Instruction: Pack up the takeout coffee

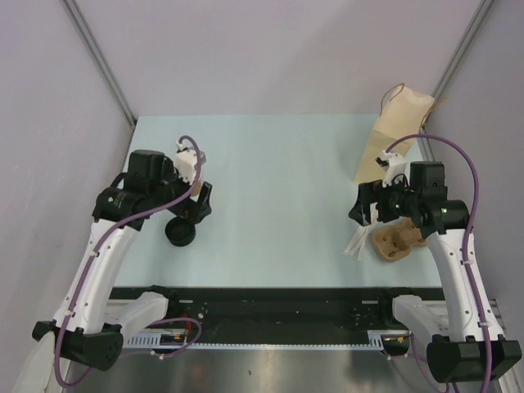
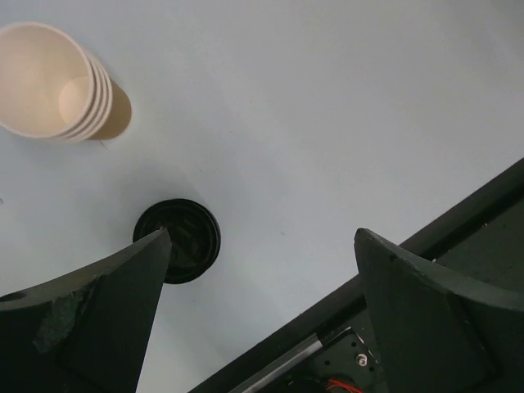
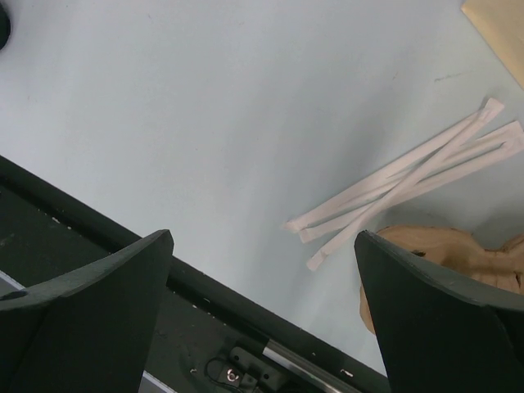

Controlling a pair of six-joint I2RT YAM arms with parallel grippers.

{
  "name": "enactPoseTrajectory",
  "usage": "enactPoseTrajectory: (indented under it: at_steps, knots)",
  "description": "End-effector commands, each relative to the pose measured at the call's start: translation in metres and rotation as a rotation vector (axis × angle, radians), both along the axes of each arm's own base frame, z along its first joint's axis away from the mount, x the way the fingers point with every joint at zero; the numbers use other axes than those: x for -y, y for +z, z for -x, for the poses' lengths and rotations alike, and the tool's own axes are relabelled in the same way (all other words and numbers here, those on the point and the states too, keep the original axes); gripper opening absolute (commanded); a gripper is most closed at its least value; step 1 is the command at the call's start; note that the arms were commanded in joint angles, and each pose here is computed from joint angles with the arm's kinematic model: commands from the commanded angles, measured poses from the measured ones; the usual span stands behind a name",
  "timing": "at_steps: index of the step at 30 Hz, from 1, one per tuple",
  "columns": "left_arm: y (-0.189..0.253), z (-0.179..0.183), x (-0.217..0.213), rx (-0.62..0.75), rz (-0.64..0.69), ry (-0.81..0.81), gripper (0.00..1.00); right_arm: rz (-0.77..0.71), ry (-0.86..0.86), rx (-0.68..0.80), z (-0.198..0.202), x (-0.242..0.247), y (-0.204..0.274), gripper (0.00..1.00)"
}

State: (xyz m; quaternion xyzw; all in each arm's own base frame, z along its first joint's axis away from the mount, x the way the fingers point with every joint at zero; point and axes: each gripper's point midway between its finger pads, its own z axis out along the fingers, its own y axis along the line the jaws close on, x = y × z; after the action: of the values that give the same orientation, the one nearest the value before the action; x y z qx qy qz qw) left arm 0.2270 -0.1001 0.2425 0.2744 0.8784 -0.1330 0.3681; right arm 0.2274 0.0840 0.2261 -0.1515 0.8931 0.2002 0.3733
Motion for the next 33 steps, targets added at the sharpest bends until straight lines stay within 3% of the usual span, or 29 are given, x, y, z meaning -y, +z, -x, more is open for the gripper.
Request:
enactPoseTrajectory:
  at_steps: [1,7,13,22,33]
  knots:
    - [0.045,-0.023,-0.003,0.105,0.025,0.056,0.99,0.009,0.021,0.022,-0.003,-0.002,0.002,1.00]
    - [0.059,-0.060,-0.028,0.100,0.008,0.226,0.99,0.052,0.049,0.018,-0.004,-0.005,-0.003,1.00]
    - [0.061,-0.108,-0.090,0.089,0.023,0.490,0.98,0.058,0.076,0.015,-0.002,-0.011,-0.005,1.00]
    - [0.013,-0.146,-0.106,0.003,0.020,0.551,0.82,0.056,0.103,0.008,-0.001,-0.017,-0.007,1.00]
    - [-0.029,-0.175,-0.109,-0.062,0.016,0.581,0.51,0.052,0.124,-0.002,0.001,-0.022,-0.008,1.00]
